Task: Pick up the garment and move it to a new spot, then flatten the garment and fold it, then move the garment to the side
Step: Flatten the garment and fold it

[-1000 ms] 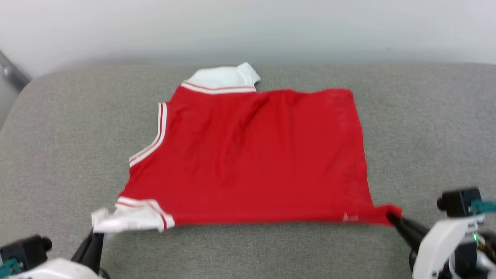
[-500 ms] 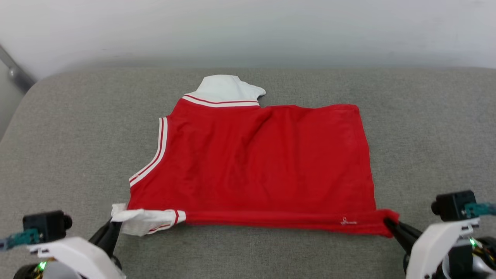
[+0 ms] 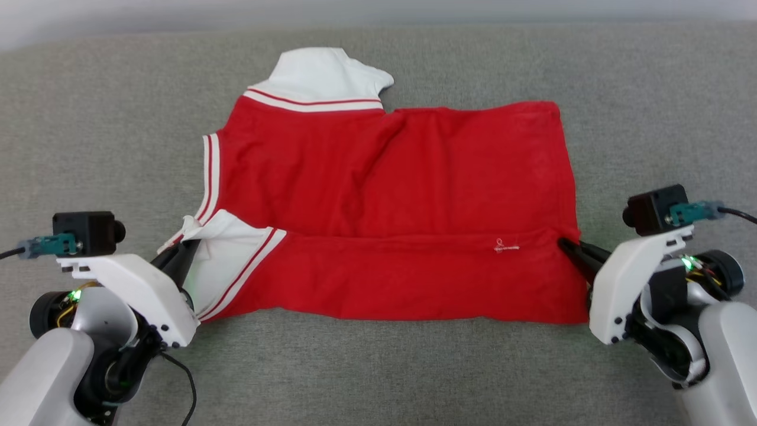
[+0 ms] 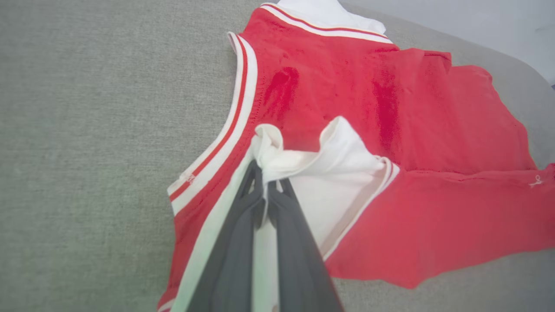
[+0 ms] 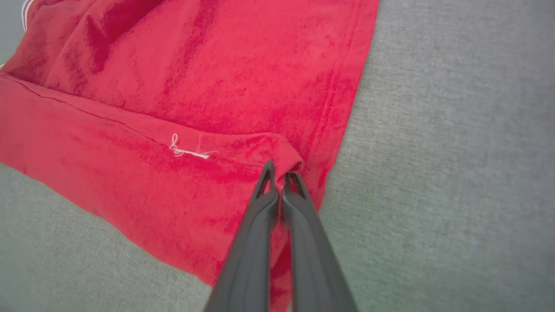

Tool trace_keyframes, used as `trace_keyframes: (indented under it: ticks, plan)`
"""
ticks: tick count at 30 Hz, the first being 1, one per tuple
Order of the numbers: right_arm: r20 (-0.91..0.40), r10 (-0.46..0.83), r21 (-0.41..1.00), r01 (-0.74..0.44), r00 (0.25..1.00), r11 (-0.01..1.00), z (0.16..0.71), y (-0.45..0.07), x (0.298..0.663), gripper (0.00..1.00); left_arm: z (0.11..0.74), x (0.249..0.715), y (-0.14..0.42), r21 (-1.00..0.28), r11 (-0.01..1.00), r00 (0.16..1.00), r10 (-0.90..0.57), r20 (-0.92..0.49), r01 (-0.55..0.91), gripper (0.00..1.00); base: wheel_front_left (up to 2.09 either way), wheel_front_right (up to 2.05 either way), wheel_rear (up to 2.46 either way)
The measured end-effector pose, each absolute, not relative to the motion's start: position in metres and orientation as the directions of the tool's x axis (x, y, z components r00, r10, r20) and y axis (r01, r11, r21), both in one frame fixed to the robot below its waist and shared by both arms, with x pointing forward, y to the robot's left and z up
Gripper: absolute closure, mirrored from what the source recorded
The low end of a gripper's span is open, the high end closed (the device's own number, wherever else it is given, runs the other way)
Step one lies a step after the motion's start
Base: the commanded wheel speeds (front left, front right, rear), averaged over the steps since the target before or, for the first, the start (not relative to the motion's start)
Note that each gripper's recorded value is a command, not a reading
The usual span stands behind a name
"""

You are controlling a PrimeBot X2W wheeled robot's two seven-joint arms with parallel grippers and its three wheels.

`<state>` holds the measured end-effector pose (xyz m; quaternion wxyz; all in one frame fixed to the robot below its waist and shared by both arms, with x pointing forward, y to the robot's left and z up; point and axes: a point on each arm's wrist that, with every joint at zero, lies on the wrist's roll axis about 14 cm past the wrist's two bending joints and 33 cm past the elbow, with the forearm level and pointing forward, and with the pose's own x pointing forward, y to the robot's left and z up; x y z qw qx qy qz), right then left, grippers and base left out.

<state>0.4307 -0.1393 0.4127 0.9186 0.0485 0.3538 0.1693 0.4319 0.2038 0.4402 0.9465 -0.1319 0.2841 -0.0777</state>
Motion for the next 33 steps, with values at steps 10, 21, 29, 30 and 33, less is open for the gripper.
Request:
trace_keyframes:
  ticks: [10, 21, 29, 30, 33]
  plan:
    - [-0.665, 0.341, 0.208, -0.273, 0.665, 0.939, 0.378, -0.139, 0.441, 0.0, 0.393, 0.438, 0.191, -0.321, 0.944, 0.735, -0.271, -0.622, 0.077, 0.0, 0.0, 0.0, 0.0]
    - [-0.392, 0.306, 0.186, -0.252, 0.867, 0.95, 0.433, -0.152, 0.445, 0.0, 0.433, 0.439, 0.218, -0.326, 0.946, 0.859, -0.169, -0.484, 0.002, 0.0, 0.0, 0.0, 0.0]
    - [-0.165, 0.211, 0.139, -0.189, 0.963, 0.972, 0.482, -0.17, 0.423, 0.0, 0.489, 0.428, 0.247, -0.301, 0.951, 0.953, -0.025, -0.302, -0.071, 0.0, 0.0, 0.0, 0.0]
    - [-0.154, 0.201, 0.133, -0.181, 0.967, 0.974, 0.485, -0.171, 0.419, 0.0, 0.493, 0.424, 0.247, -0.303, 0.95, 0.955, -0.022, -0.296, -0.072, 0.0, 0.0, 0.0, 0.0]
    - [-0.114, 0.181, 0.136, -0.165, 0.977, 0.977, 0.497, -0.172, 0.408, 0.0, 0.498, 0.412, 0.251, -0.287, 0.956, 0.948, -0.03, -0.316, -0.065, 0.0, 0.0, 0.0, 0.0]
